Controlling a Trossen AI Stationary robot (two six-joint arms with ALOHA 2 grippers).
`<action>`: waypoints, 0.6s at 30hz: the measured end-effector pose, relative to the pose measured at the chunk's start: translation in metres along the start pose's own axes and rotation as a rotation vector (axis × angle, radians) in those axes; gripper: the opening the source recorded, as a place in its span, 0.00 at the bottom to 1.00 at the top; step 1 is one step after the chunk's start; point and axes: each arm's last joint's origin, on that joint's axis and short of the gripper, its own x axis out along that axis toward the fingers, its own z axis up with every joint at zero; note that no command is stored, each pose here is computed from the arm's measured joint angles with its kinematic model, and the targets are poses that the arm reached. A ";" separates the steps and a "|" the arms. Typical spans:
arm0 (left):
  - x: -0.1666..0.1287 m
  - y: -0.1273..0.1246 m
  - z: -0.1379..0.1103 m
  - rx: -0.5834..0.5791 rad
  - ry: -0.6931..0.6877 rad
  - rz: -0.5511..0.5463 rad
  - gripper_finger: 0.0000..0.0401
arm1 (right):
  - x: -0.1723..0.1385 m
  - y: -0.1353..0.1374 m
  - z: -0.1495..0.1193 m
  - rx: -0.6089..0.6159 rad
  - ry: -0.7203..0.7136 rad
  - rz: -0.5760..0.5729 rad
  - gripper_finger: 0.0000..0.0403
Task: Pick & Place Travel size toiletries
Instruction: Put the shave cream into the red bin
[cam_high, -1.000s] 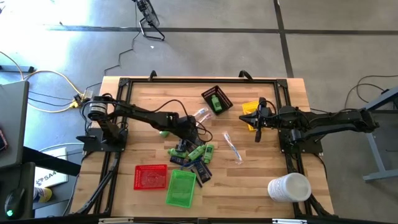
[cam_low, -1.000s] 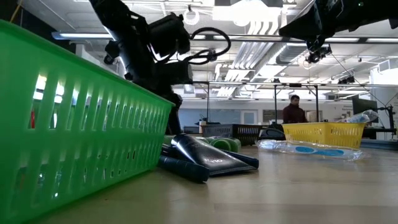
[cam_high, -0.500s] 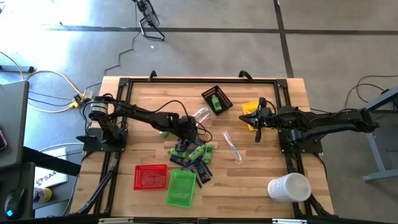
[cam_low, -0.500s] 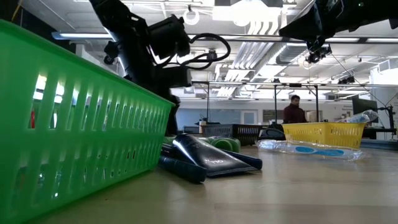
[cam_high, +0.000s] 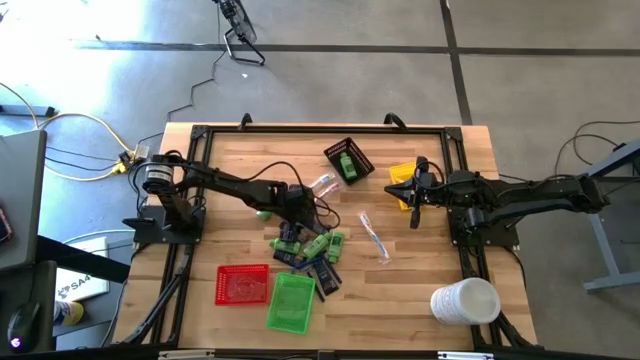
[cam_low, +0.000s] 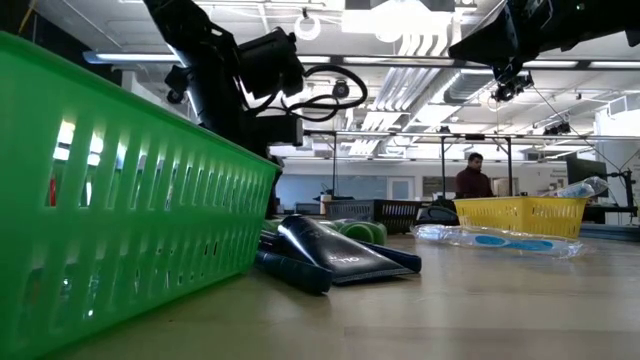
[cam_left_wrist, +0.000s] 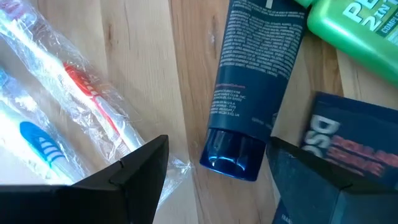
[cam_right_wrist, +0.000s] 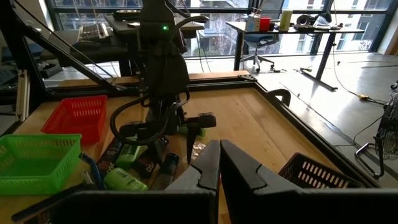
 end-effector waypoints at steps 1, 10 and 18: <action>0.000 0.000 0.000 0.000 -0.001 0.000 0.66 | 0.000 0.000 0.000 0.000 0.000 0.000 0.01; 0.000 0.000 0.001 -0.001 -0.008 0.001 0.51 | 0.000 0.000 0.000 0.000 0.000 0.000 0.01; 0.000 0.000 0.001 -0.001 -0.010 -0.002 0.40 | 0.000 0.000 0.000 0.001 0.000 0.000 0.01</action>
